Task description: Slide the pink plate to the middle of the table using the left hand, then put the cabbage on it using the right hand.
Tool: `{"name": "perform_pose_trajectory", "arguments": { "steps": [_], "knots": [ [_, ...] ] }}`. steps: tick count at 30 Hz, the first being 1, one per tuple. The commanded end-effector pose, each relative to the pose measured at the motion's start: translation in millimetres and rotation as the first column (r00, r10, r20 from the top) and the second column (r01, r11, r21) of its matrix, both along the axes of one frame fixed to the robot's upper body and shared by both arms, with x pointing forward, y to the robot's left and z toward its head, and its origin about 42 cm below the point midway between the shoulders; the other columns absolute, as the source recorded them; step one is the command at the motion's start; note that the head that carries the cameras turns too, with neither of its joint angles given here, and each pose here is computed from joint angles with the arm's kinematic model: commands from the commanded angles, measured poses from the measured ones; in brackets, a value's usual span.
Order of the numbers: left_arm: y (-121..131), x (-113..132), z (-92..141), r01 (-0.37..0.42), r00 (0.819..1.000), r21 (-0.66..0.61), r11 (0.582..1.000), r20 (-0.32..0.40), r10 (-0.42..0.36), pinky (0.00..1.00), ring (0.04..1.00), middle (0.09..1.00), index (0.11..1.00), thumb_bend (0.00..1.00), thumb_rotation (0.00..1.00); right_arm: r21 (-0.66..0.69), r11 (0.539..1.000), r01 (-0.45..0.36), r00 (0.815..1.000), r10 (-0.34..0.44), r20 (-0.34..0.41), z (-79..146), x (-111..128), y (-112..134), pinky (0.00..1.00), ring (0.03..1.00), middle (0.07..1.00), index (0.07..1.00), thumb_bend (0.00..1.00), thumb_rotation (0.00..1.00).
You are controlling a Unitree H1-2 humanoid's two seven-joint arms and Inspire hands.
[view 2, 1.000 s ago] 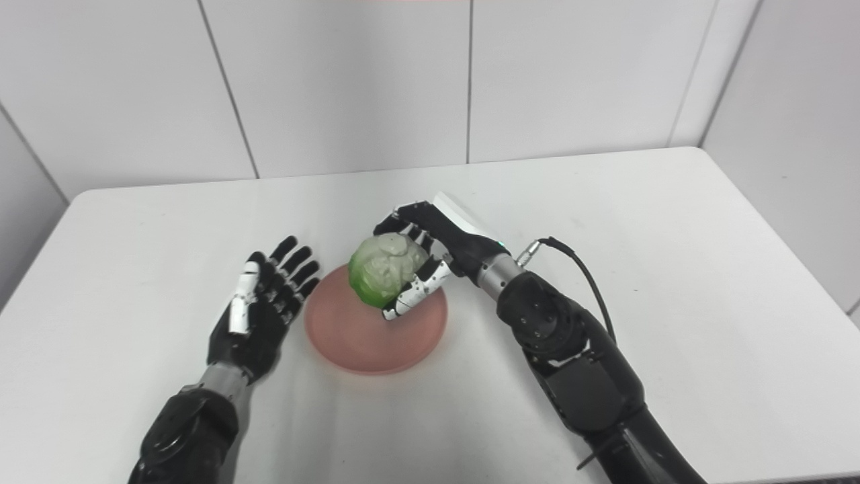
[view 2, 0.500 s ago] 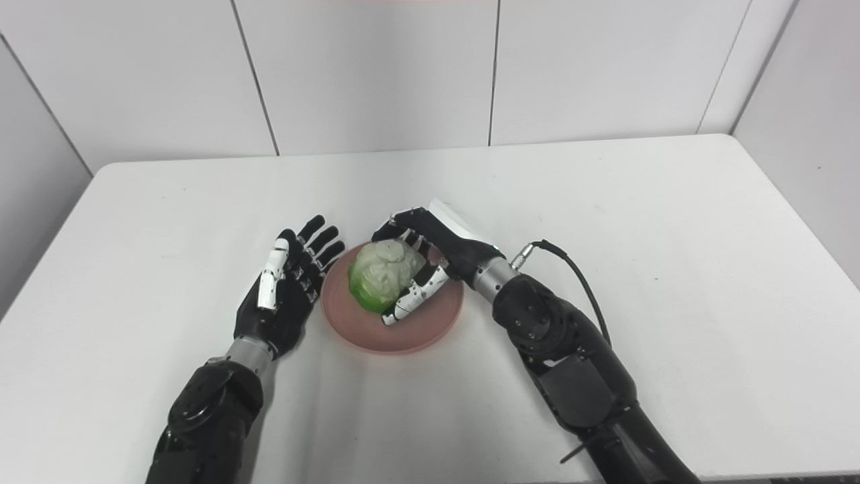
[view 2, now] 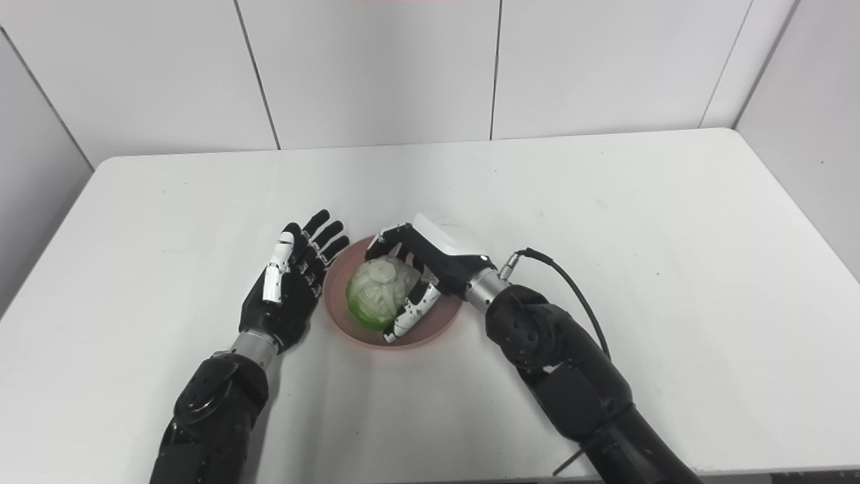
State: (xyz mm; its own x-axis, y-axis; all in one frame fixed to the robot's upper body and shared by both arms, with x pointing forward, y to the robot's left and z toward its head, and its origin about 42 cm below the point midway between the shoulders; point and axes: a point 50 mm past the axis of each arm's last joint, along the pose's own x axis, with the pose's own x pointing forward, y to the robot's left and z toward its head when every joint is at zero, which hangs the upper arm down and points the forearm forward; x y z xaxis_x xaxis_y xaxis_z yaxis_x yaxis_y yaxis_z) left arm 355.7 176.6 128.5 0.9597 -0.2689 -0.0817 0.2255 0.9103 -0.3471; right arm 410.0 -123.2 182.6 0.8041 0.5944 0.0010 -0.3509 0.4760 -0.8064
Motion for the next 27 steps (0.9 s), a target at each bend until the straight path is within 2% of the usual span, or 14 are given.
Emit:
{"name": "perform_pose_trajectory", "arguments": {
  "steps": [1,5,6,8,9,10,11,12,14,15,17,19,21,27],
  "knots": [
    [-2.5,-4.1,-11.5,0.007,0.997,0.020,1.000,-0.073,-0.005,0.92,0.919,0.917,0.900,0.35,1.00,-0.006,1.000,-0.023,0.999,0.024,0.048,10.1,3.6,3.5,0.38,0.430,0.452,0.520,0.53,0.00],
    [-3.0,-4.1,-11.1,0.007,0.998,0.024,1.000,-0.066,-0.006,0.93,0.921,0.919,0.904,0.35,1.00,-0.011,1.000,-0.021,0.998,0.022,0.051,11.8,2.2,2.2,0.44,0.487,0.463,0.526,0.53,0.00],
    [-2.9,-4.1,-10.9,0.008,0.998,0.025,1.000,-0.065,-0.007,0.93,0.922,0.920,0.904,0.35,1.00,-0.018,0.999,-0.033,0.998,0.034,0.057,12.9,1.8,1.4,0.48,0.536,0.542,0.586,0.67,0.05],
    [-2.8,-4.1,-10.7,0.009,0.998,0.027,1.000,-0.065,-0.007,0.93,0.923,0.920,0.904,0.35,1.00,-0.031,0.998,-0.052,0.996,0.054,0.069,15.0,1.1,-0.2,0.50,0.563,0.590,0.624,0.77,0.09],
    [-2.7,-4.1,-10.7,0.009,0.998,0.027,1.000,-0.065,-0.007,0.93,0.925,0.922,0.905,0.35,1.00,-0.038,0.998,-0.058,0.995,0.061,0.075,16.0,0.7,-0.8,0.55,0.617,0.653,0.675,0.83,0.19],
    [-2.8,-4.2,-10.6,0.011,0.998,0.028,1.000,-0.065,-0.009,0.93,0.925,0.922,0.906,0.35,1.00,-0.048,0.997,-0.060,0.995,0.064,0.076,17.3,0.1,-1.9,0.57,0.636,0.674,0.692,0.85,0.23],
    [-2.8,-4.2,-10.5,0.013,0.998,0.029,0.999,-0.065,-0.011,0.93,0.927,0.924,0.908,0.35,1.00,-0.058,0.996,-0.063,0.995,0.067,0.079,18.8,-0.7,-2.9,0.64,0.717,0.753,0.760,0.88,0.35],
    [-2.8,-4.2,-10.5,0.015,0.998,0.030,0.999,-0.064,-0.013,0.93,0.928,0.925,0.910,0.35,1.00,-0.064,0.996,-0.063,0.994,0.068,0.080,19.6,-1.2,-3.6,0.67,0.750,0.788,0.794,0.90,0.41],
    [-3.2,-4.3,-10.2,0.013,0.998,0.024,1.000,-0.066,-0.011,0.93,0.927,0.923,0.906,0.35,1.00,-0.086,0.994,-0.068,0.992,0.077,0.096,25.0,-4.4,-5.8,0.75,0.849,0.888,0.907,0.96,0.61],
    [-3.3,-4.2,-10.4,0.011,0.998,0.021,1.000,-0.069,-0.009,0.93,0.927,0.923,0.905,0.35,1.00,-0.090,0.993,-0.073,0.991,0.082,0.101,27.9,-6.0,-6.9,0.76,0.857,0.896,0.917,0.96,0.63],
    [-3.5,-4.1,-10.9,0.011,0.997,0.018,1.000,-0.070,-0.009,0.93,0.928,0.923,0.905,0.35,1.00,-0.089,0.993,-0.081,0.992,0.089,0.092,32.8,-7.9,-9.5,0.86,0.937,0.971,0.980,0.99,0.77],
    [-3.6,-4.0,-10.9,0.012,0.998,0.018,1.000,-0.069,-0.011,0.93,0.931,0.924,0.908,0.35,1.00,-0.079,0.993,-0.086,0.992,0.092,0.081,37.6,-9.5,-11.8,0.96,0.986,0.994,0.996,1.00,0.86],
    [-3.6,-4.0,-10.8,0.012,0.998,0.020,1.000,-0.064,-0.011,0.93,0.932,0.922,0.906,0.34,1.00,-0.066,0.994,-0.090,0.992,0.095,0.080,42.0,-11.5,-13.7,0.99,0.998,1.000,1.000,1.00,0.92],
    [-2.7,-4.4,-11.8,0.010,0.998,0.024,1.000,-0.056,-0.009,0.94,0.940,0.929,0.902,0.35,1.00,-0.011,0.997,-0.075,0.991,0.076,0.107,50.5,-15.8,-18.6,1.00,1.000,1.000,1.000,1.00,0.97]
  ]
}}
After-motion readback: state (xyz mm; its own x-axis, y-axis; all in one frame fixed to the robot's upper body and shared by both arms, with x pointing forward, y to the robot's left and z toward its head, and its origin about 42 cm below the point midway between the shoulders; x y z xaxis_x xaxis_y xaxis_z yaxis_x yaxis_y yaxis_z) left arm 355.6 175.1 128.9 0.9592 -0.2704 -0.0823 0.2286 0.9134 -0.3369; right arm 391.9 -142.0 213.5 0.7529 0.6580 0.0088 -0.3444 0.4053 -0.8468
